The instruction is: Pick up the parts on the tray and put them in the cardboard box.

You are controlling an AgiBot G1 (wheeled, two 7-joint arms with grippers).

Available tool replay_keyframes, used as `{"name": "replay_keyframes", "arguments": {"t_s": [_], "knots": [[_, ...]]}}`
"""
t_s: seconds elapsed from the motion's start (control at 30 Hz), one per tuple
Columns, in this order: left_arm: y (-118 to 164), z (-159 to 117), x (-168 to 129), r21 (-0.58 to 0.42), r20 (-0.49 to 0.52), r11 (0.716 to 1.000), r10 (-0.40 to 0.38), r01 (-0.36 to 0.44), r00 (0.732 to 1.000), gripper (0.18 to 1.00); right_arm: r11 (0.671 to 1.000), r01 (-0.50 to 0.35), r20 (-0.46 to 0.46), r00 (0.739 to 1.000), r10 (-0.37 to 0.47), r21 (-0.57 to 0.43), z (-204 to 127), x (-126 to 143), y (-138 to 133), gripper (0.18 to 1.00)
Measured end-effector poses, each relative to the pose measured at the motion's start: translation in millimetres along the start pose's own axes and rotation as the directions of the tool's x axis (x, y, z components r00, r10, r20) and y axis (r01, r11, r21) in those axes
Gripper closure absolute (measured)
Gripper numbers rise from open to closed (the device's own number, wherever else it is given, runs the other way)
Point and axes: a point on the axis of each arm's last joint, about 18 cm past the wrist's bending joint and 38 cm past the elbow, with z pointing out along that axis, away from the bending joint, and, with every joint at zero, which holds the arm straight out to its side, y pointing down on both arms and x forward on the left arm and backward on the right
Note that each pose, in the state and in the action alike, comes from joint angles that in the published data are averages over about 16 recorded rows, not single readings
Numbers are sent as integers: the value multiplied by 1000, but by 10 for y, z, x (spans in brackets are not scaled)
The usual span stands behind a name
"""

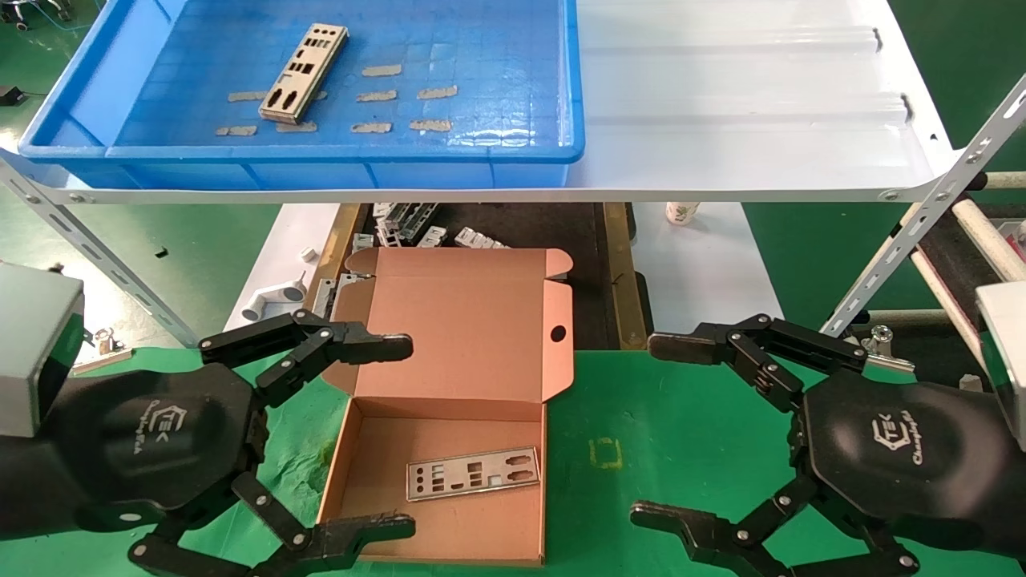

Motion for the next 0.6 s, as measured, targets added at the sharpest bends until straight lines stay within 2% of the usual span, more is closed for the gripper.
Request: {"name": "replay_keyframes", "arguments": {"t_s": [0.2, 0.37, 0.5, 0.6], "knots": [[-69, 26, -157, 21, 48, 1000, 13, -14, 999, 184, 1000, 0, 0, 1000, 0, 0, 0, 0, 0, 192], [-154, 60, -469, 36, 138, 998, 38, -43, 990, 184, 1000, 0, 0, 1000, 0, 0, 0, 0, 0, 220], [-238, 83, -834, 39, 239, 997, 60, -71, 969, 184, 1000, 0, 0, 1000, 0, 0, 0, 0, 0, 256], [-298, 83, -1147, 28, 323, 995, 79, -92, 943, 184, 1000, 0, 0, 1000, 0, 0, 0, 0, 0, 299]]}}
